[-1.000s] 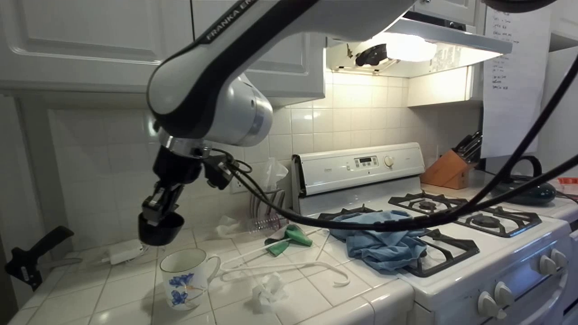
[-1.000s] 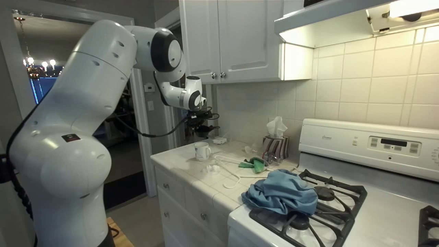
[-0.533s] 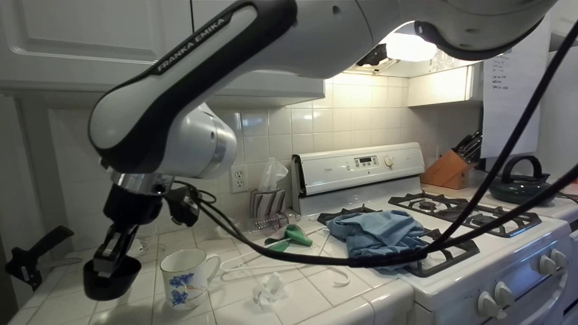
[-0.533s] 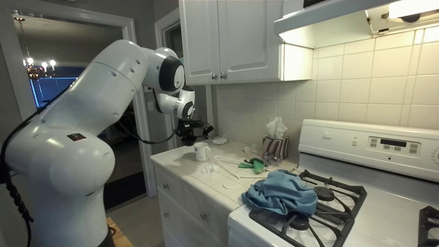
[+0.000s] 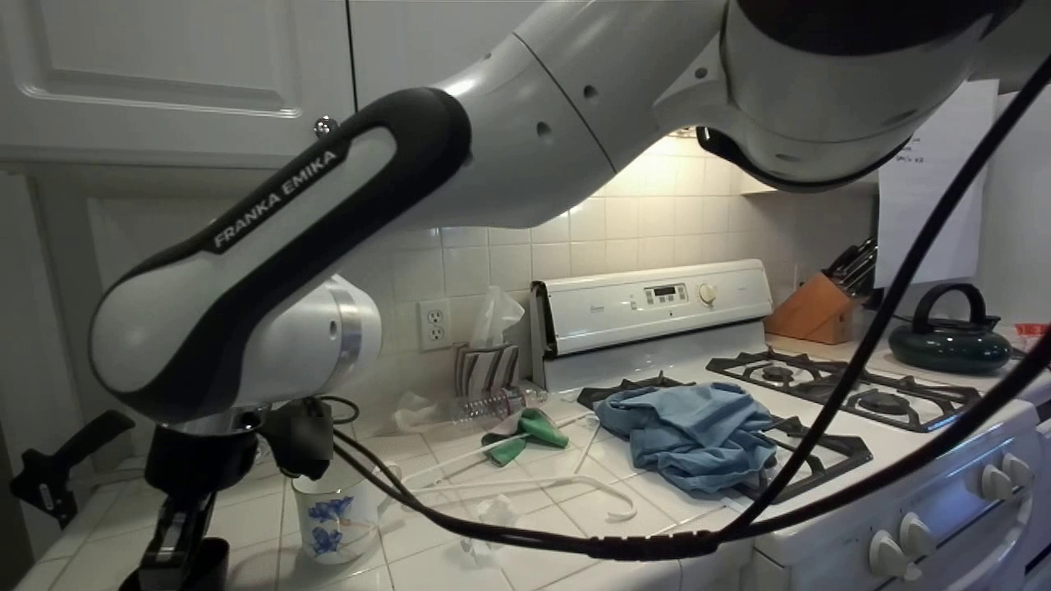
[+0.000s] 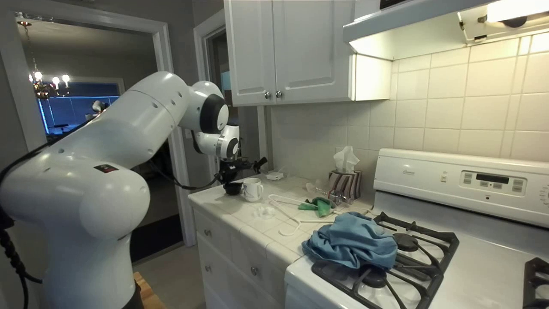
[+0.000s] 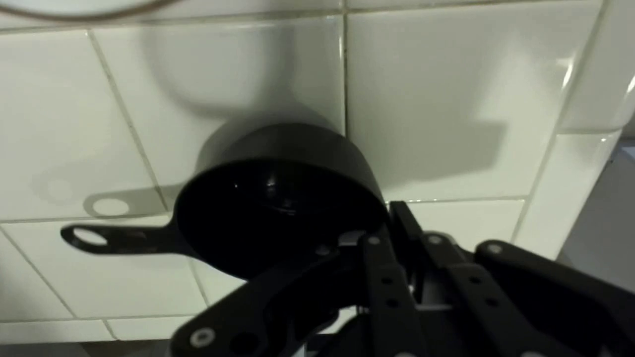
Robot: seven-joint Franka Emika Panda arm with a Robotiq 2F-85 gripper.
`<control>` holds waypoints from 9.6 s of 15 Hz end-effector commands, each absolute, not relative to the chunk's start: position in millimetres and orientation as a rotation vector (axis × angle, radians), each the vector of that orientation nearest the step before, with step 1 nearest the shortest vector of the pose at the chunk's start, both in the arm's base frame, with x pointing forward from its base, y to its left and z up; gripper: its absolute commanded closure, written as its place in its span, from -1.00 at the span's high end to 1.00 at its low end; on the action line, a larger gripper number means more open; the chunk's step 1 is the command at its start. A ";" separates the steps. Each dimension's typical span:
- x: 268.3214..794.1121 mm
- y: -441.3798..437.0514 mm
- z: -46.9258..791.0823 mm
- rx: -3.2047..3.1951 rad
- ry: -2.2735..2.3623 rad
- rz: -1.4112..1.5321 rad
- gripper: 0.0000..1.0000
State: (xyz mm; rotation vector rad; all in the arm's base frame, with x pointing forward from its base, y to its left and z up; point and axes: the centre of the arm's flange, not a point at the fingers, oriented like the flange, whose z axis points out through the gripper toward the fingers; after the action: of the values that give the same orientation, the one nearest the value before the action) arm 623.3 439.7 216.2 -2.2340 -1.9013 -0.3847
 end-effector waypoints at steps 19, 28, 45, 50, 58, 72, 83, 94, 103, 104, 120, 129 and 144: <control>684.8 210.9 339.5 -3.071 -1.177 -0.487 1.00; 645.9 96.0 266.3 -3.160 -0.716 0.058 1.00; 652.1 121.1 209.2 -2.923 -1.100 0.007 0.82; 663.4 116.5 212.8 -2.947 -1.025 0.021 1.00; 667.7 121.5 199.4 -2.916 -1.201 -0.024 1.00; 678.2 137.9 185.9 -2.891 -1.300 -0.030 -0.95; 662.3 141.6 295.9 -2.839 -1.625 0.324 -0.95; 621.0 144.3 399.9 -2.638 -1.867 0.572 -0.95; 576.4 151.3 475.9 -2.749 -1.983 0.137 -0.95; 569.7 150.4 480.2 -2.765 -1.987 0.105 -0.95; 568.7 154.4 528.4 -2.915 -2.237 -0.071 -0.95; 572.2 235.9 509.9 -2.965 -2.707 0.551 -0.95; 551.4 282.7 488.6 -3.167 -2.705 0.846 -0.95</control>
State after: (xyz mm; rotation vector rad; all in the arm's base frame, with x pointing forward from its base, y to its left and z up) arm 555.3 250.5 485.5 -3.0392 -2.7612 0.7020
